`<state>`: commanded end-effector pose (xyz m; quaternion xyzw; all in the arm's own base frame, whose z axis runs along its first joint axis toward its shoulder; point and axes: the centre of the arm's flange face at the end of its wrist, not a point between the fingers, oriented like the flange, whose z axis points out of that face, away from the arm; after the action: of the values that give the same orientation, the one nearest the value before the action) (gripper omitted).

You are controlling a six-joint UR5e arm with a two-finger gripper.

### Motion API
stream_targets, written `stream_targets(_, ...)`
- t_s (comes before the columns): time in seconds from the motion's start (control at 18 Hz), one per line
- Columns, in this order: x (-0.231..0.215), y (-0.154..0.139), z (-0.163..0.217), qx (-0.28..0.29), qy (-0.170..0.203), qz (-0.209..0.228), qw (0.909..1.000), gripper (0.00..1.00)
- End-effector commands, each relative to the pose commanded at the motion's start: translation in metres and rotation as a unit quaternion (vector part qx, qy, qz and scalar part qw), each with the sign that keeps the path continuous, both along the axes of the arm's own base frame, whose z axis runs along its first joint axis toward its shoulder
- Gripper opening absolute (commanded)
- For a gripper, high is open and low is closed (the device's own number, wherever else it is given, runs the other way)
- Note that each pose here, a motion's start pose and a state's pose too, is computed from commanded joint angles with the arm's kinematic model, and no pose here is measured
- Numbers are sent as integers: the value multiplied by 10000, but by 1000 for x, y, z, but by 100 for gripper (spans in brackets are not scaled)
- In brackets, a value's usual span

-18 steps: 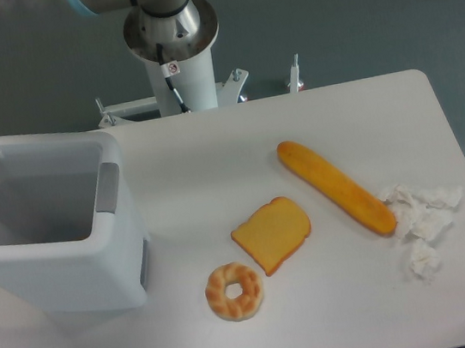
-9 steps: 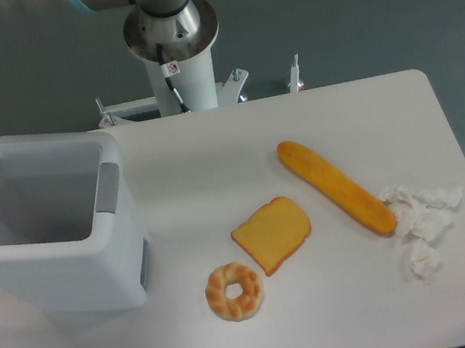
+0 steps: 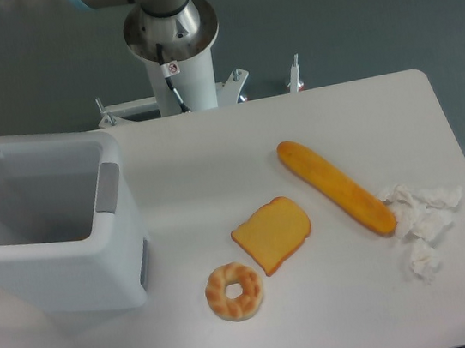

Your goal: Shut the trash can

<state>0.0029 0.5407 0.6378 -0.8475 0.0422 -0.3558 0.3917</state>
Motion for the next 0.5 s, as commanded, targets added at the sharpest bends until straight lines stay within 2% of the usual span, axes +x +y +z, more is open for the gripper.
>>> stream_targets(0.5, 12, 14, -16, -99, -41, -161, 9998, 100)
